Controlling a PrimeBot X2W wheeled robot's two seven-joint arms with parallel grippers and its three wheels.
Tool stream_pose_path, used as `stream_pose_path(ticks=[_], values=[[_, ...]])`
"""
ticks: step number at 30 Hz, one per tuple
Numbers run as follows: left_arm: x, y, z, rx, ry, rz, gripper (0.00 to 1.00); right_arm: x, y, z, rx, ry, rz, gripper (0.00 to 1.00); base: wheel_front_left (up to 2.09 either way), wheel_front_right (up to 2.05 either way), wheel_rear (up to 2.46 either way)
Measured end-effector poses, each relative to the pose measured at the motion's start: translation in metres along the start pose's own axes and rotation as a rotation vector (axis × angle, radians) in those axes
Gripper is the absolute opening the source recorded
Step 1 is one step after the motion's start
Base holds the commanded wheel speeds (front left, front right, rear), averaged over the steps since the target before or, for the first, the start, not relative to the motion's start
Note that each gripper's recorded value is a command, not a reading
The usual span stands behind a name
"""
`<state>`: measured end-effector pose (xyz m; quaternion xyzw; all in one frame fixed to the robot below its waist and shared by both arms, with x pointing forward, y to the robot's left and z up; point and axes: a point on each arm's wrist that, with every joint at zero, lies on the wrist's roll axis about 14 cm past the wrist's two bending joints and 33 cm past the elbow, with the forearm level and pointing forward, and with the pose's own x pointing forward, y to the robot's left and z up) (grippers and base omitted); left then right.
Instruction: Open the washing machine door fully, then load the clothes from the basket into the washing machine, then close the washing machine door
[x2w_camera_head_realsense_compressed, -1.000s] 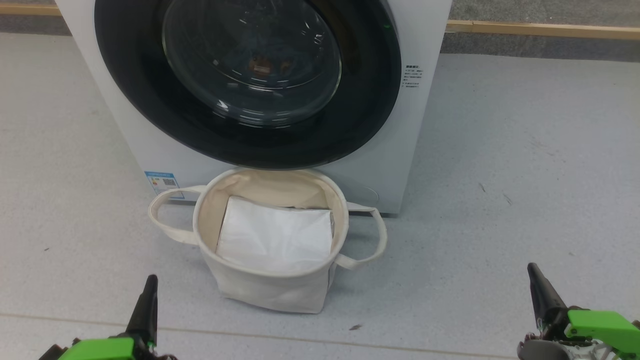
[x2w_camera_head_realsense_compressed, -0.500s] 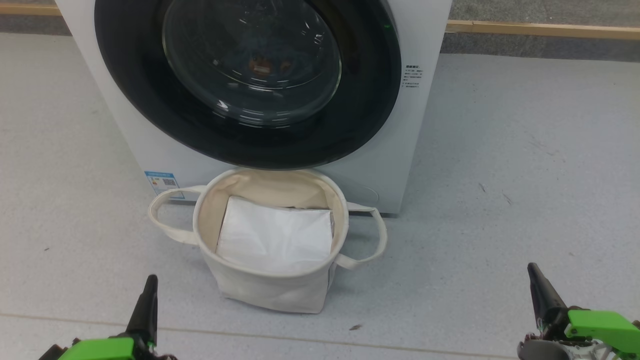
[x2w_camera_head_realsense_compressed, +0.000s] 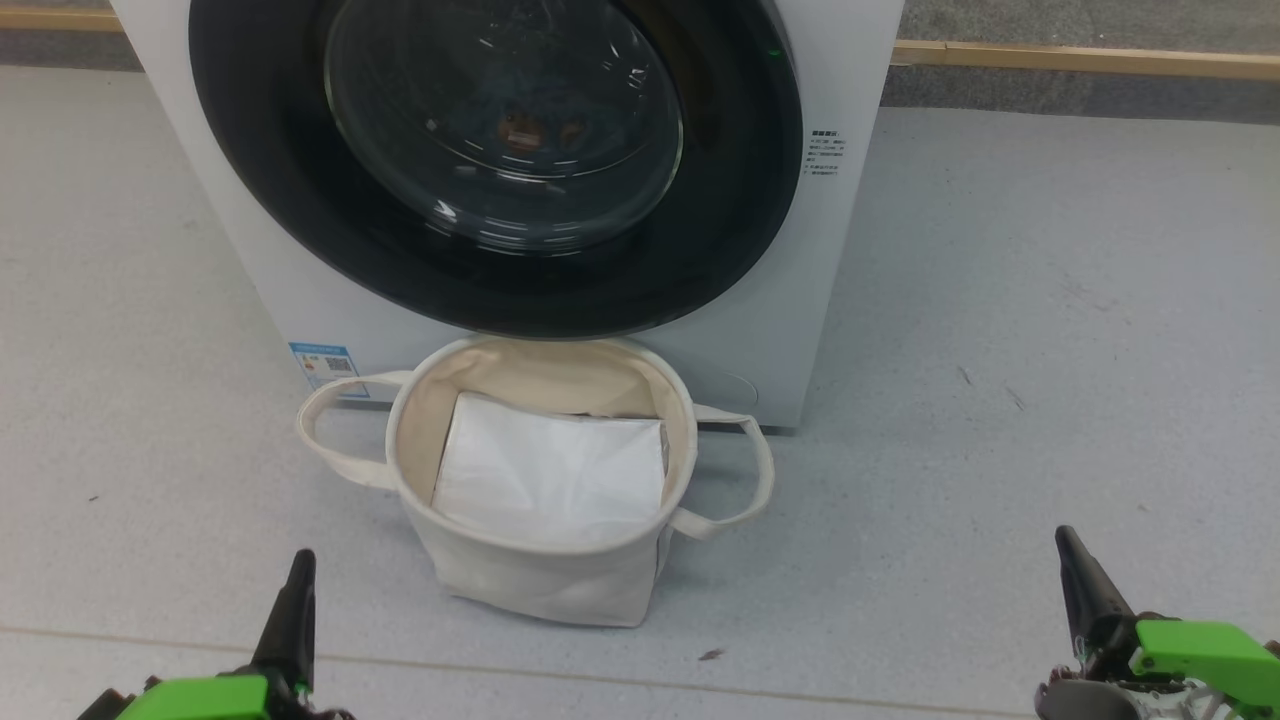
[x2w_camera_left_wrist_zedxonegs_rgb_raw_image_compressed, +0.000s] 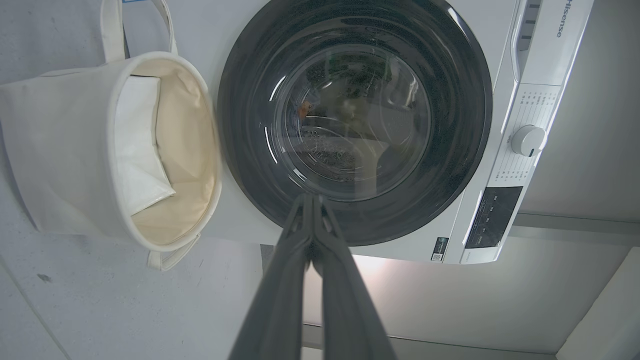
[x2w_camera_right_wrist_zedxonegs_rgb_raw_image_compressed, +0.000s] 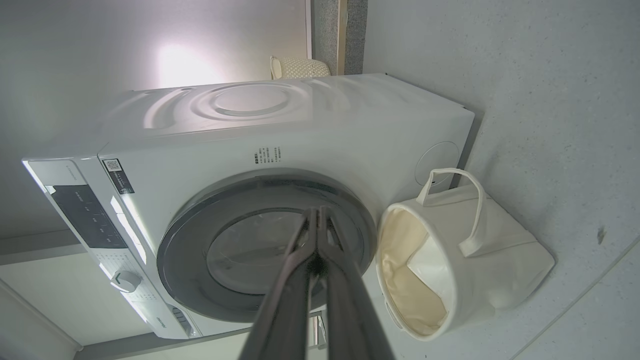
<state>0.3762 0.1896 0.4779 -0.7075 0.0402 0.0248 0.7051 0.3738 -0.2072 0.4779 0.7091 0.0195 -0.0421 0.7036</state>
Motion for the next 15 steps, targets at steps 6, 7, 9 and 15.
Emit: stream_pose_path(ticks=[6, 7, 9, 15], values=[[0.0000, 0.0000, 0.0000, 0.000, 0.000, 0.000, 0.00, 0.0000, 0.0000, 0.0001, 0.000, 0.000, 0.000, 0.00, 0.00, 0.00, 0.00], [0.0000, 0.0000, 0.0000, 0.000, 0.000, 0.000, 0.00, 0.0000, 0.0000, 0.0001, 0.000, 0.000, 0.000, 0.00, 0.00, 0.00, 0.00], [0.0000, 0.0000, 0.0000, 0.000, 0.000, 0.000, 0.00, 0.0000, 0.0000, 0.0001, 0.000, 0.000, 0.000, 0.00, 0.00, 0.00, 0.00], [0.0000, 0.0000, 0.0000, 0.000, 0.000, 0.000, 0.00, 0.0000, 0.0000, 0.0001, 0.000, 0.000, 0.000, 0.00, 0.00, 0.00, 0.00]])
